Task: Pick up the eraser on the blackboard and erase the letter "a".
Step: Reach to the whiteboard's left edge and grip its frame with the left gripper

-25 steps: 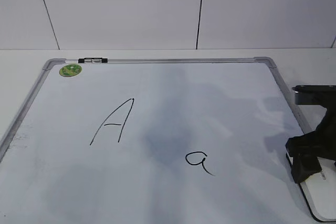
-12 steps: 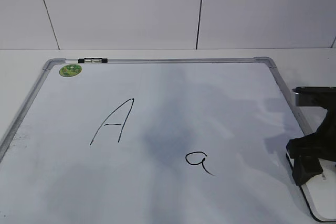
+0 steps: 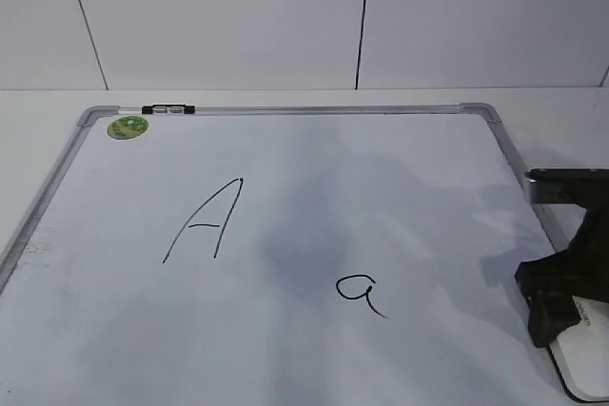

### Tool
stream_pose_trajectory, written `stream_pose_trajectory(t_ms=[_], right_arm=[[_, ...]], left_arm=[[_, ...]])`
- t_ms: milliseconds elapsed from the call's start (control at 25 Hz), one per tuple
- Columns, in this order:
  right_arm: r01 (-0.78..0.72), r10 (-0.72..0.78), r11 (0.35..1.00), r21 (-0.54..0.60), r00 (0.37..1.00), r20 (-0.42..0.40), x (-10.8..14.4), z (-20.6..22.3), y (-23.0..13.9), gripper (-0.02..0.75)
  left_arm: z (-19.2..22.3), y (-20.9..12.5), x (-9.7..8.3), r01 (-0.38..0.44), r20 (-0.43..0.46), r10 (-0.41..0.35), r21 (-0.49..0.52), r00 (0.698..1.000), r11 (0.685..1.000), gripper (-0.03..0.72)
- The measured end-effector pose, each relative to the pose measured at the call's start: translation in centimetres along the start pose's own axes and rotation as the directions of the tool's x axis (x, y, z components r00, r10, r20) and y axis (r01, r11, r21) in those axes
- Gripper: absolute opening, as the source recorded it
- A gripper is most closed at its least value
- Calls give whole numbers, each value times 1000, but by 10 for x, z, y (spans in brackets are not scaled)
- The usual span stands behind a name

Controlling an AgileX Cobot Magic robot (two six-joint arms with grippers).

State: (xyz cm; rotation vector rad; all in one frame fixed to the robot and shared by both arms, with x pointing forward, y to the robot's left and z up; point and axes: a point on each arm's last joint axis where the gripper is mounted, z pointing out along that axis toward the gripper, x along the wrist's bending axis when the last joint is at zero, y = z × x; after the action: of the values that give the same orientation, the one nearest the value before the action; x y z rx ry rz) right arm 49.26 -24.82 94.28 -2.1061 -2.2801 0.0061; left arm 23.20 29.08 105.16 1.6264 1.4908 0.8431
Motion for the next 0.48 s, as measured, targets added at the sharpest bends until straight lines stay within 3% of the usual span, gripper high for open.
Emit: stream_pose_trajectory(t_ms=[480], right_arm=[[-5, 5, 1000, -14, 1000, -4, 0, 2, 3, 594]], left_arm=[[0, 0, 0, 0, 0, 0, 0, 1000, 1000, 371]])
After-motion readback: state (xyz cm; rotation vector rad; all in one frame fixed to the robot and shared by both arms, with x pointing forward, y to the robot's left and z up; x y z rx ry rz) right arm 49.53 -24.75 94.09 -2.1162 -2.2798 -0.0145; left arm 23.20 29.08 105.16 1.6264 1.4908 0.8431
